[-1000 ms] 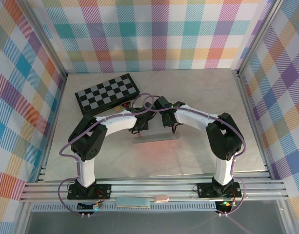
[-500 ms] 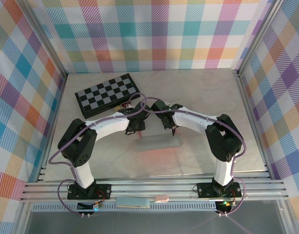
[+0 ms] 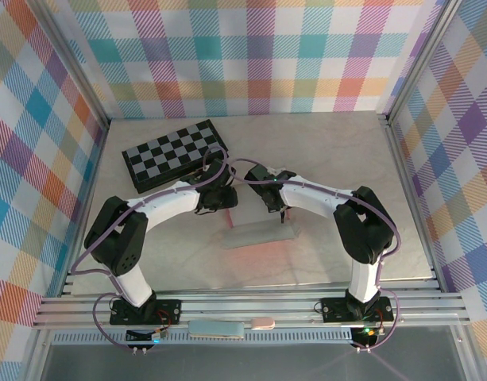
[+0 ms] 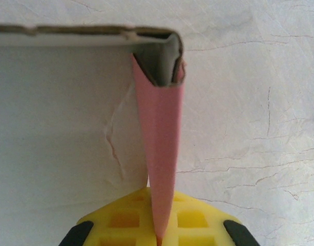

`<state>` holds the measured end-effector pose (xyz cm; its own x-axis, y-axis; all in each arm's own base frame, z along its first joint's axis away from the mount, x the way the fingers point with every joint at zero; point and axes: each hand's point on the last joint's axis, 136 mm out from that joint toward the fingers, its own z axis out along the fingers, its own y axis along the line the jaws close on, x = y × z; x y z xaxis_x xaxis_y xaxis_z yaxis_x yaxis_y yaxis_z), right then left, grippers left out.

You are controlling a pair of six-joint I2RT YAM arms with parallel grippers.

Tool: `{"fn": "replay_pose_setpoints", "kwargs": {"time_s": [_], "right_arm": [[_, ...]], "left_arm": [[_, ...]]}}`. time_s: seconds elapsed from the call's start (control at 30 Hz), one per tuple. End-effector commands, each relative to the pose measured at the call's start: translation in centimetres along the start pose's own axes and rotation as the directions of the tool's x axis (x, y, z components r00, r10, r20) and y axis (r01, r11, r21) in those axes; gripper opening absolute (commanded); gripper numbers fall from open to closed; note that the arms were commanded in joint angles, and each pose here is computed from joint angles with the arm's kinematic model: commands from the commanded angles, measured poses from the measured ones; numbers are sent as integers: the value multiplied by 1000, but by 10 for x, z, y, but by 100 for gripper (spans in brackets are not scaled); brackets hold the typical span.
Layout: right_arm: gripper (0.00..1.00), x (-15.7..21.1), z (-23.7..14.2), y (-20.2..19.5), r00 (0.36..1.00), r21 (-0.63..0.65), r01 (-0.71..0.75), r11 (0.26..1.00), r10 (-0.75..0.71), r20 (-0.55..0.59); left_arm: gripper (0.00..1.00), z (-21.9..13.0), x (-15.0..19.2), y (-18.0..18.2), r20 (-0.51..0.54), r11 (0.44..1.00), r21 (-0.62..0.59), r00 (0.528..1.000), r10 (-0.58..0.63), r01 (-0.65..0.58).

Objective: Fold the paper box

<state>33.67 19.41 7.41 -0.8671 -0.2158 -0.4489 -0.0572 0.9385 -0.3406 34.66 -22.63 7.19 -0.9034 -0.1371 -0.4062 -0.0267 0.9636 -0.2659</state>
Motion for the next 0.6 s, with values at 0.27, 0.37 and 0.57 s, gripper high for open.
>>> {"fn": "replay_pose_setpoints", "kwargs": {"time_s": [0.27, 0.37, 0.57], "right_arm": [[0, 7, -4, -7, 1000, 31, 11, 999, -11, -20], [0, 10, -2, -9, 999, 49, 15, 999, -14, -34], [0, 14, 0, -19, 998, 123, 13, 992, -6, -62]], "left_arm": [[13, 25, 12, 11, -48, 996, -70, 998, 48, -52], [0, 25, 14, 14, -48, 991, -114, 997, 62, -67], [0, 19, 15, 18, -25, 981, -185, 998, 64, -67]]}}
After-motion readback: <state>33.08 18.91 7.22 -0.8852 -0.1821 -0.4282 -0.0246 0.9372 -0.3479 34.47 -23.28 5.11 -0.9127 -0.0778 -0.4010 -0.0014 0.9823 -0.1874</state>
